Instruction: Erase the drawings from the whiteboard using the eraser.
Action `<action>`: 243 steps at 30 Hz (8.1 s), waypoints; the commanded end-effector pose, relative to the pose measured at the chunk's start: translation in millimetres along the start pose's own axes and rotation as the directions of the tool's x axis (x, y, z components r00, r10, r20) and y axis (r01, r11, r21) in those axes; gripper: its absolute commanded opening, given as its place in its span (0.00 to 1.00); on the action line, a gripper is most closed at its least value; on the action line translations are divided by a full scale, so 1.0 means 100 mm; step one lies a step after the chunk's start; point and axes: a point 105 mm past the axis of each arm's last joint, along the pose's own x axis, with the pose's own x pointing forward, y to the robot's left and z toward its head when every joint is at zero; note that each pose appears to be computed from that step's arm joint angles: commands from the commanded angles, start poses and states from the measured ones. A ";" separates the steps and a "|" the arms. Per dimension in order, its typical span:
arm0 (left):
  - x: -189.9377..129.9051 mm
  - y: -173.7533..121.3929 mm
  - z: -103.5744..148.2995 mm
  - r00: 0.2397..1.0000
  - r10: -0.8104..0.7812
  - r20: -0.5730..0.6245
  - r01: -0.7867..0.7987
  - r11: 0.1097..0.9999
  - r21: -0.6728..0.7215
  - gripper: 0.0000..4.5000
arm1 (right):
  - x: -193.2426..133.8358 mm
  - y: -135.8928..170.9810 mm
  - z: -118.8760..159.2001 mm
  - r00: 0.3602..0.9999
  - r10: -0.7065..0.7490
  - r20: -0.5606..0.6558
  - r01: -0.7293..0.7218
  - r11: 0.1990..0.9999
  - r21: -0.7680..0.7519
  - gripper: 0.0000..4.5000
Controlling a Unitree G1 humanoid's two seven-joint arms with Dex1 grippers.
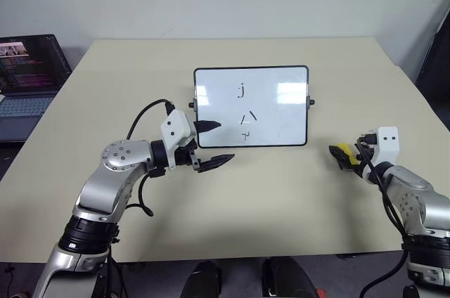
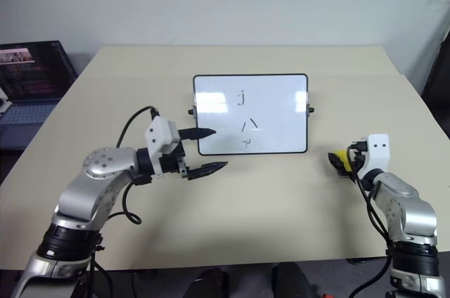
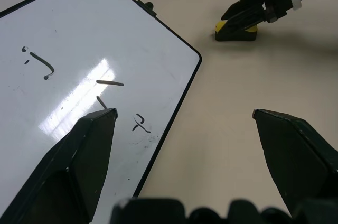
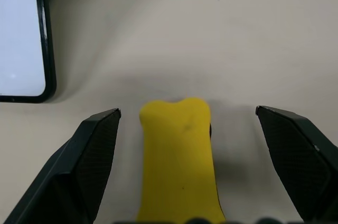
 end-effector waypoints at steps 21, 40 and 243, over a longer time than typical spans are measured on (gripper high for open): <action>-0.11 0.13 0.04 0.994 0.111 0.008 -0.111 0.994 0.022 1.00 | 0.06 0.04 0.15 0.998 0.016 0.061 -0.014 0.999 -0.038 0.29; -0.41 0.83 0.03 0.830 0.551 -0.087 -0.555 0.831 -0.034 1.00 | 0.28 1.56 1.08 0.822 0.431 0.373 -0.173 0.812 -0.557 0.29; -0.45 0.47 -0.43 0.873 0.454 -0.178 -0.482 0.861 -0.165 1.00 | 1.18 1.82 0.95 0.863 0.366 0.350 0.022 0.663 -0.748 0.28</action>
